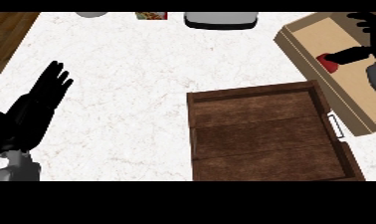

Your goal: Pick the tomato from the tray and place it in the cardboard box

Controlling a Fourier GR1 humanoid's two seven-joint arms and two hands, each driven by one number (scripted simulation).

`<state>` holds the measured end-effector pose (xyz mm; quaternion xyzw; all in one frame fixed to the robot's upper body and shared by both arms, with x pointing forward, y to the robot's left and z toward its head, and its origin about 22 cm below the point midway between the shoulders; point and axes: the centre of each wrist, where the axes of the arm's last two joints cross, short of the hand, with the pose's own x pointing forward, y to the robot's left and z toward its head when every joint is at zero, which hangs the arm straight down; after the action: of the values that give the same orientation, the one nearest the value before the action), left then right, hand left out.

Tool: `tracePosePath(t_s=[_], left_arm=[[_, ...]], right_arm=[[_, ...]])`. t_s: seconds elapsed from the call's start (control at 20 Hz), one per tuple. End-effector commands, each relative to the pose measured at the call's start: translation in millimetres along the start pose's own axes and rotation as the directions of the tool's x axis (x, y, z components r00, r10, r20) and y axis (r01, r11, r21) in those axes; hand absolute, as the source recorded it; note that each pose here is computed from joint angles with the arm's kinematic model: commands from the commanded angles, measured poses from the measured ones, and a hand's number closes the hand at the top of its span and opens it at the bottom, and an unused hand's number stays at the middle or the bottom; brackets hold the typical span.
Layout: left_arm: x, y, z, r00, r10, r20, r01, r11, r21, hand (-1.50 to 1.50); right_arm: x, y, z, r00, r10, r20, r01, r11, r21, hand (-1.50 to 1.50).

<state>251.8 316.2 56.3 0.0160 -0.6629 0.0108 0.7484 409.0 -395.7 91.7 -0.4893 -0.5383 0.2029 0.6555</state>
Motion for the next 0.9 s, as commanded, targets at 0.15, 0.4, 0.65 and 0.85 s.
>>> tracePosePath(t_s=[0.15,0.4,0.65,0.85], left_arm=[[-7.6,6.9,3.4,1.0,-0.02,0.005,0.02,1.0,0.015,0.0],[-5.9,0.1,-7.7,1.0,0.01,0.0,-0.01,0.999,0.036,0.0],[-16.0,4.8,2.5,1.0,0.009,-0.011,-0.009,1.0,0.03,0.0],[-5.6,6.4,0.6,1.0,-0.003,-0.011,0.003,1.0,0.017,0.0]], right_arm=[[-6.9,-16.2,-2.7,0.92,-0.392,0.01,0.383,0.892,-0.24,-1.5],[-48.5,-52.6,1.0,0.853,-0.52,0.046,0.51,0.813,-0.28,-1.5],[-83.4,-107.0,6.0,0.826,-0.564,0.024,0.544,0.784,-0.299,-1.5],[-118.1,-118.3,19.5,0.804,-0.593,0.045,0.578,0.762,-0.29,-1.5]])
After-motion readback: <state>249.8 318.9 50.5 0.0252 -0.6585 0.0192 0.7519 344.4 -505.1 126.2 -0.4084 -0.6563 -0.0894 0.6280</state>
